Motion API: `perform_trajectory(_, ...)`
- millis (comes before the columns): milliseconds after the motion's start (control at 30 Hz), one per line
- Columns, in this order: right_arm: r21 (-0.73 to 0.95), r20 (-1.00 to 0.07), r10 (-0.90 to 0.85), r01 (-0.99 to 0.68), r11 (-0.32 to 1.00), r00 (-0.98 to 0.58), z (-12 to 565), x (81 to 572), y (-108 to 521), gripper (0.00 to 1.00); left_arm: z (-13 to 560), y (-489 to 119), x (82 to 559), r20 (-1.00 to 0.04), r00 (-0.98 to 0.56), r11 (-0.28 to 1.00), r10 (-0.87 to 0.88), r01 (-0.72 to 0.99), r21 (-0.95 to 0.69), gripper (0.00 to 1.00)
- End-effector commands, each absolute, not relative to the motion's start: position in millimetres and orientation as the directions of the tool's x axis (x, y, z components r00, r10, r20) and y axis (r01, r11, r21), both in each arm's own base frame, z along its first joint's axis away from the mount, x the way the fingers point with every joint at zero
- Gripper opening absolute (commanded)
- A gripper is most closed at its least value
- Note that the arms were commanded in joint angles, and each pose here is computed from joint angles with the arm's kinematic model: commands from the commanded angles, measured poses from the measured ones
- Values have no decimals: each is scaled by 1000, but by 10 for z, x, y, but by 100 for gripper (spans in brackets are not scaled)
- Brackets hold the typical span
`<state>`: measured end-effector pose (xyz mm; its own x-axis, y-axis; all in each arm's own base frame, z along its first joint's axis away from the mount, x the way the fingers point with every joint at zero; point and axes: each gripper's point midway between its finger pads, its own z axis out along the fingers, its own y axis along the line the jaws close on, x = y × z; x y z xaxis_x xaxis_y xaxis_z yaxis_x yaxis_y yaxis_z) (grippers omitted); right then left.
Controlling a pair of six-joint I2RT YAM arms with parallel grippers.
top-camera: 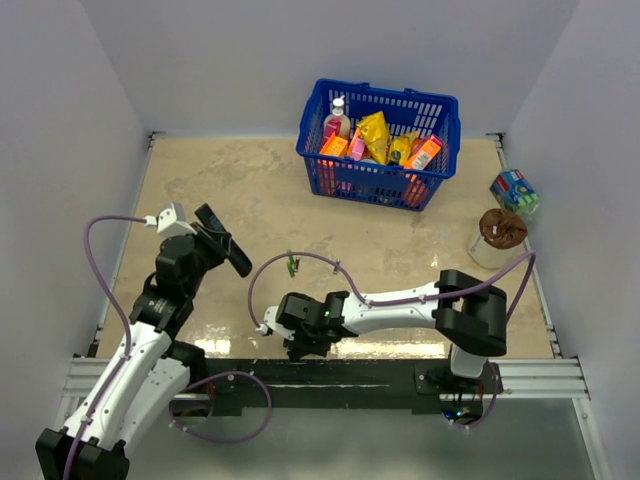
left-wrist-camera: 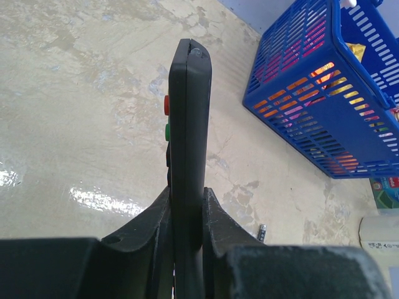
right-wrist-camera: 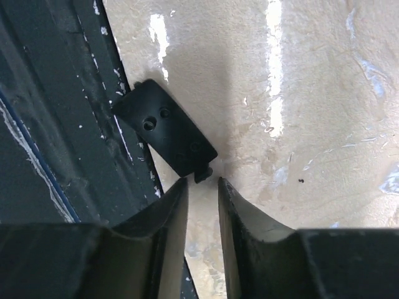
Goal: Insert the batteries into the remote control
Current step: Move the battery cover to the center of the board.
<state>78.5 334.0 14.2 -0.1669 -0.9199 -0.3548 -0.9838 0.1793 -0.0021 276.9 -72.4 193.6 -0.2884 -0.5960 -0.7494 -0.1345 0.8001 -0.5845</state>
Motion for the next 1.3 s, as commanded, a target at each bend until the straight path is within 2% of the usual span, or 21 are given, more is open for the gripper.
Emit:
perform_trajectory(0,-44,-393,-908,-983,176,-145,229,865,3486,21,2174,-732,2840,-763,-244,798,-599,-95,-595,0)
perform_trajectory(167,-48,-405,-898,-977,209,-173,256,892,3487,0,2193,-741,2872,-773,-245,807,-585,-85,-584,0)
perform_trajectory(433,-76,-407,-856,-922,379,-319,318,1068,3395,0,2212,-753,2928,-799,-252,834,-546,-71,-548,0)
perform_trajectory(467,-72,-418,-851,-922,381,-319,354,1063,3409,9,2214,-744,2934,-803,-249,837,-542,-72,-543,0)
perform_trajectory(567,-20,-475,-818,-926,378,-324,546,1014,3529,22,2190,-722,2945,-811,-248,846,-529,-80,-527,0)
perform_trajectory(700,42,-517,-789,-931,364,-332,684,960,3719,31,2172,-698,2955,-824,-247,858,-511,-85,-507,0)
perform_trajectory(900,80,-497,-784,-919,385,-371,511,938,3875,33,2113,-713,2966,-849,-246,881,-467,-50,-470,0)
perform_trajectory(1267,28,-409,-793,-875,484,-452,237,986,3647,31,1982,-740,2988,-877,-254,907,-409,-10,-420,0)
